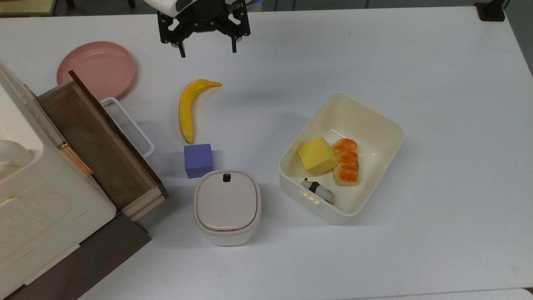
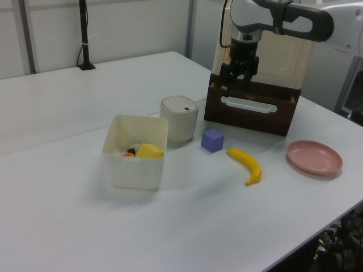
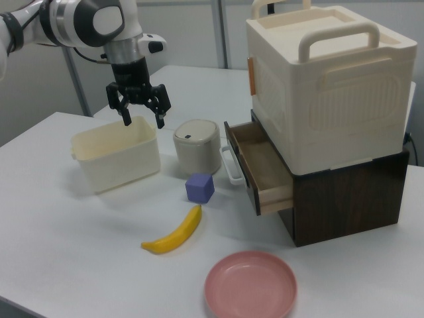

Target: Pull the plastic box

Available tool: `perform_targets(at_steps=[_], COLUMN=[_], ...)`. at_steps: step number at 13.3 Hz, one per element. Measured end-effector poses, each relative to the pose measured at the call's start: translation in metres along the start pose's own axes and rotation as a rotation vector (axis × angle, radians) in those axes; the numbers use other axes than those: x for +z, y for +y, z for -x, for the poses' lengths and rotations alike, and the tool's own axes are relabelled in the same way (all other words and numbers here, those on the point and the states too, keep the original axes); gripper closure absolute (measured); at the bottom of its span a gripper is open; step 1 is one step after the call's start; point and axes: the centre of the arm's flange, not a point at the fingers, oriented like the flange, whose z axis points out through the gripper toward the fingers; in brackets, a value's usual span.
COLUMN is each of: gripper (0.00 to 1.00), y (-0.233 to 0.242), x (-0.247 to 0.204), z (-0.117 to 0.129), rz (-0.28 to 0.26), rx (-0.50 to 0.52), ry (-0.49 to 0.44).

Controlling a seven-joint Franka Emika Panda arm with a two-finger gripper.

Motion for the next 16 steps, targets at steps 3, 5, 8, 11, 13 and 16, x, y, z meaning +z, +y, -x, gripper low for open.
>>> perform_targets(at_steps=[3, 5, 8, 11, 13, 16], gripper=[0.0, 0.0, 0.0, 0.0, 0.0, 0.0], y=[0.0, 0.0, 0.0042, 0.0077, 0.0076, 0.0076], x=[0.0, 0.0, 0.0001, 0.0002, 0.0002, 0.0002], z=[0.0, 0.0, 0.0007, 0.0012, 0.0012, 0.0012], rz=[0.0, 0.0, 0.0, 0.0, 0.0, 0.0], rx=[0.036, 0.041, 0.052, 0.058, 0.058, 0.058], ry=[0.0, 0.0, 0.0, 0.0, 0.0, 0.0])
